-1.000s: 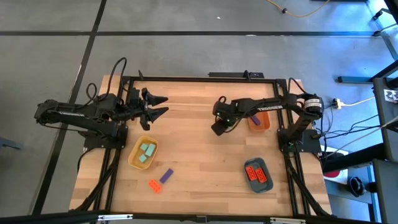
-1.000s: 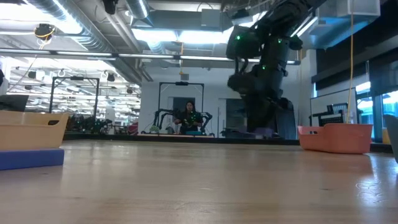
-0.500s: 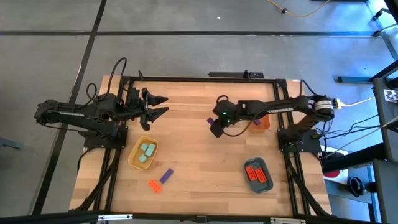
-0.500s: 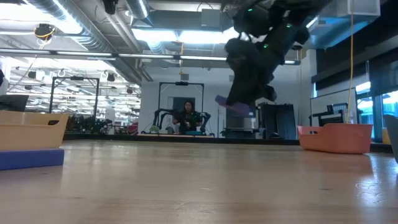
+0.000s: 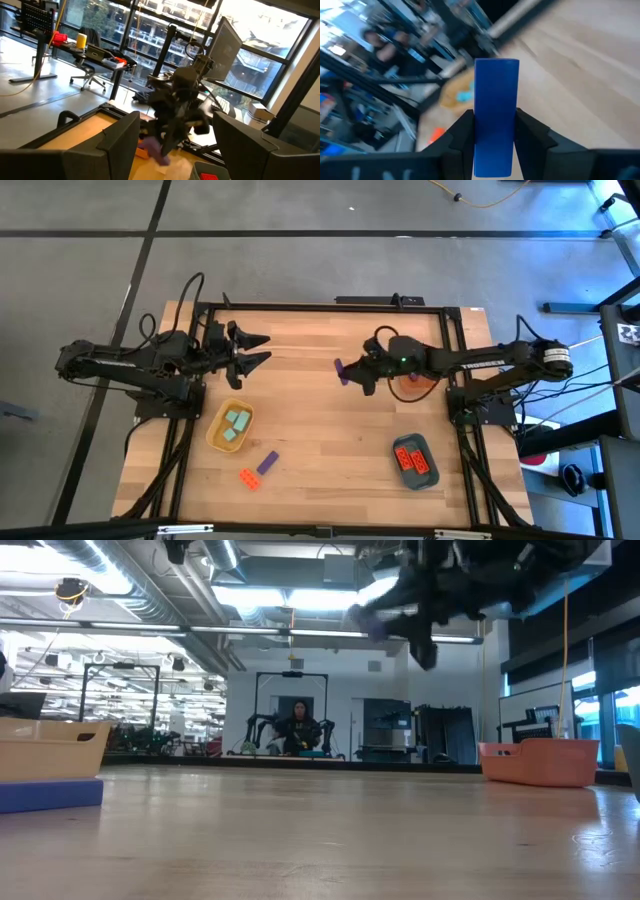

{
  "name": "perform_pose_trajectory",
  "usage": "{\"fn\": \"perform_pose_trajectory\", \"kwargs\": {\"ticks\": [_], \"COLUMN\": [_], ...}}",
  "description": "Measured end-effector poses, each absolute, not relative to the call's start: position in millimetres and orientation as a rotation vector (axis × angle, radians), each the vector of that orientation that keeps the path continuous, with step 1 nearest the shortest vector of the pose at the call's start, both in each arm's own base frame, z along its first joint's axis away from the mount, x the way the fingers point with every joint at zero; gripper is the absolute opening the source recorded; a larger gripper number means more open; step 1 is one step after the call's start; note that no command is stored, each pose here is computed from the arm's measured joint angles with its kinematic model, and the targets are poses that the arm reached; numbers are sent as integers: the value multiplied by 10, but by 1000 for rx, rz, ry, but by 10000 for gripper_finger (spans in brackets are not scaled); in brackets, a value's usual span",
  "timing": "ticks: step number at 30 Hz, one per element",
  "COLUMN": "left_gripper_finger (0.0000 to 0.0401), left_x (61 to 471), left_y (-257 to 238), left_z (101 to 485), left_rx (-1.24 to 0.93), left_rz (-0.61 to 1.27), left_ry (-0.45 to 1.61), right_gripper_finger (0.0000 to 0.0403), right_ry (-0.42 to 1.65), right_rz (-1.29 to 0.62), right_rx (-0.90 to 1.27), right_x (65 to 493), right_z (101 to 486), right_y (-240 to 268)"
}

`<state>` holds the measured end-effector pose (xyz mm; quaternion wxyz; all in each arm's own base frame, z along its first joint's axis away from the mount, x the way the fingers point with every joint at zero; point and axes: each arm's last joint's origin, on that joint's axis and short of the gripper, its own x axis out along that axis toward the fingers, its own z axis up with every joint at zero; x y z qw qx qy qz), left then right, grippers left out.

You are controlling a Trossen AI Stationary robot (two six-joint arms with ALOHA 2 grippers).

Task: Sort & place blocks by color
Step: Put the top purple block into the orange bin

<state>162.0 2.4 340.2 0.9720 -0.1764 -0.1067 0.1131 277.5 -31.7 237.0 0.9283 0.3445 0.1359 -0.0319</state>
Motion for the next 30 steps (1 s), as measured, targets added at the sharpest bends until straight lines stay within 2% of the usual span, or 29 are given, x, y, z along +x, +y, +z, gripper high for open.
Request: {"fn": "perform_pose_trajectory", "kwargs": {"ticks": [9,30], "left_gripper_finger": [243,243], "left_x": [1622,1623], "left_y": [21,18], "left_z": [3397,3398], "left_rx": [-356,-364], "left_rz": [219,207], "left_ry": [-209,-208], "right_gripper_finger": [105,105], "right_ry": [78,39], "right_rz": [33,75], "right_rx": [626,580], "right_x": [2795,2817], "right_z": [2620,2705], "right_y": [-250,-199]}}
